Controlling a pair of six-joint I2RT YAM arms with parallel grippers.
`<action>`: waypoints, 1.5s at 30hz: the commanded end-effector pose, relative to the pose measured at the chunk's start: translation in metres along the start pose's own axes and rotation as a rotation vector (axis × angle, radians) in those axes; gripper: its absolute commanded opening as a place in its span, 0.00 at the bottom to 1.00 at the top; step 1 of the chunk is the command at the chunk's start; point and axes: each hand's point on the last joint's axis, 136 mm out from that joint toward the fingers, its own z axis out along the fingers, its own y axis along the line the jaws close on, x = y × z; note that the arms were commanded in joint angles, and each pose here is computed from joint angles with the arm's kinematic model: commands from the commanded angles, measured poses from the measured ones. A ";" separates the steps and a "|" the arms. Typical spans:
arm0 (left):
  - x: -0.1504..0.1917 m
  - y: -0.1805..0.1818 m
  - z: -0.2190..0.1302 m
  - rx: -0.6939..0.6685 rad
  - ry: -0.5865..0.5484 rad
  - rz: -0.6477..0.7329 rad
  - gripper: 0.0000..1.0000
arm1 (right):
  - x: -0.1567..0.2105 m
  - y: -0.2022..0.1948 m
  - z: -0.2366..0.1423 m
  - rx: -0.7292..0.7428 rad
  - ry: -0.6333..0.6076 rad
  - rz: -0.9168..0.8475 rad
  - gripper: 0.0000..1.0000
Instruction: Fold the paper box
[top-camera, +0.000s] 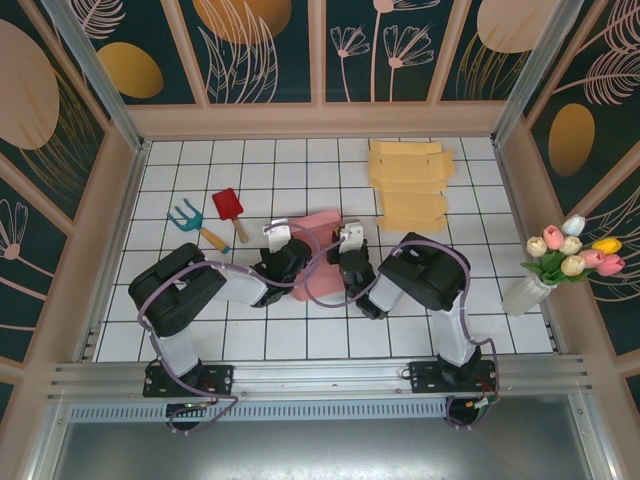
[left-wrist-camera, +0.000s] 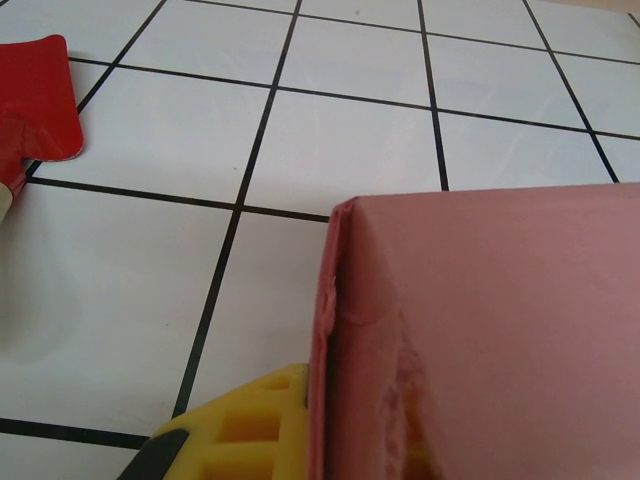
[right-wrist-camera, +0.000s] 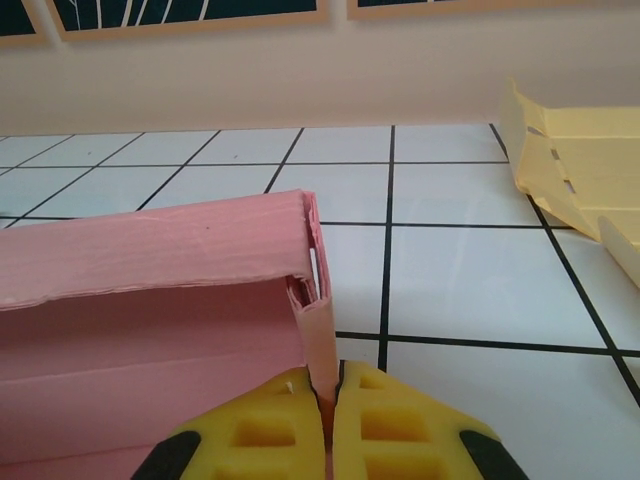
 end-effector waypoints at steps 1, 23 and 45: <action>0.021 -0.009 0.003 0.033 0.084 -0.006 0.00 | 0.003 0.014 0.001 -0.036 -0.010 0.008 0.10; 0.027 -0.026 0.014 0.047 0.115 -0.003 0.00 | 0.002 0.018 -0.004 -0.041 0.017 -0.041 0.31; 0.020 -0.028 0.013 0.043 0.110 0.022 0.00 | -0.001 0.015 -0.043 -0.182 0.109 -0.027 0.53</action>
